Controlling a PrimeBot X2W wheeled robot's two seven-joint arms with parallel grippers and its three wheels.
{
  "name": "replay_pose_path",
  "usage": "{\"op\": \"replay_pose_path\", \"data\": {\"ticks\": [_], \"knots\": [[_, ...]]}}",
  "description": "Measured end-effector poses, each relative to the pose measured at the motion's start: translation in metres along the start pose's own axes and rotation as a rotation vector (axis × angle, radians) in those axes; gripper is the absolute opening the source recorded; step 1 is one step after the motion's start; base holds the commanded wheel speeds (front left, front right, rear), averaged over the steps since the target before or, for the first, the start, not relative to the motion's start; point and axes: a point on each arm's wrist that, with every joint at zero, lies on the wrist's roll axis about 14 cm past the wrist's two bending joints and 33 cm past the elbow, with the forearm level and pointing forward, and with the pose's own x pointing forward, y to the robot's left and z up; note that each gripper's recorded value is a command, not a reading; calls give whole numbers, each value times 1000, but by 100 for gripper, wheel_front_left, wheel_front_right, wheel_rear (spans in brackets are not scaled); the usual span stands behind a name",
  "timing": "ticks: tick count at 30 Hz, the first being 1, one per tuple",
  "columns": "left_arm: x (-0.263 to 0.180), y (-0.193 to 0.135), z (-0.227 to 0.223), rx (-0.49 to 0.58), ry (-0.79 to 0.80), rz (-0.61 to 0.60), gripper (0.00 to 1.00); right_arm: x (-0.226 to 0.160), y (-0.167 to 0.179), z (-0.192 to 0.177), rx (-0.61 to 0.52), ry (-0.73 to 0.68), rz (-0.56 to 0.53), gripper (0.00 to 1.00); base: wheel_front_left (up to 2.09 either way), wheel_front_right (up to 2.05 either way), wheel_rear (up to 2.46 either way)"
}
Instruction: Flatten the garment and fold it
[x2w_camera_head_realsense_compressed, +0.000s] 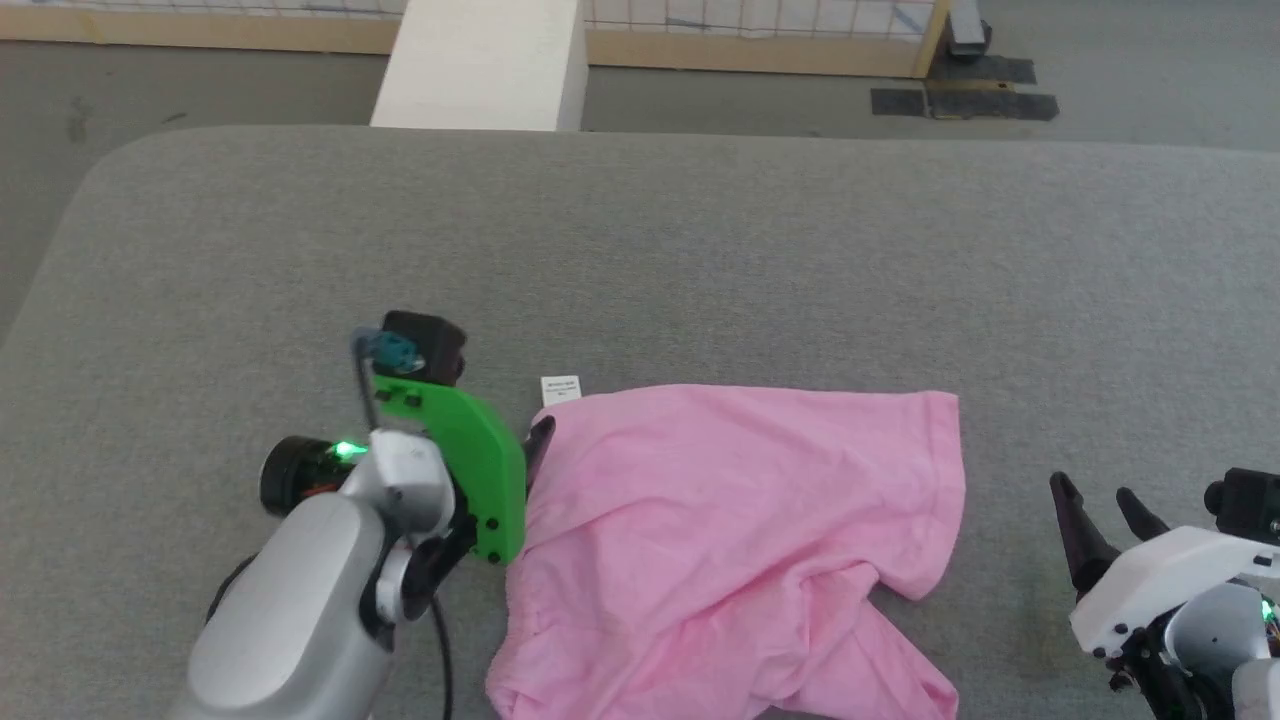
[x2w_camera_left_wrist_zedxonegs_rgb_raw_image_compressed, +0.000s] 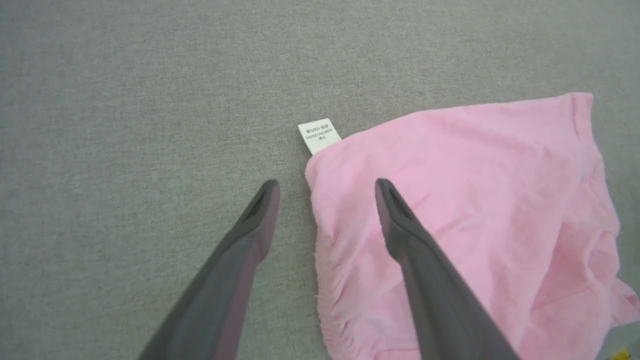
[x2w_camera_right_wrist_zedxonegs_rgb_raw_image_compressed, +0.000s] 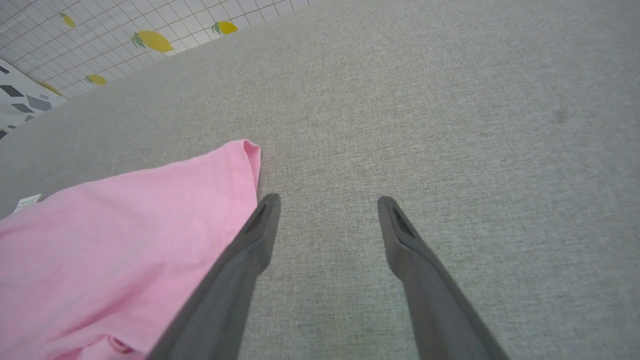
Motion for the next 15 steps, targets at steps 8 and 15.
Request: {"op": "replay_pose_path", "data": {"ticks": [8,15], "knots": [[46,10,-29,76,189,42,100,-4,-19,-2,16,-1,-54,100,0,0,0],[64,2,-49,30,239,11,0,-7,-31,-3,18,-1,-88,100,0,0,0]]}}
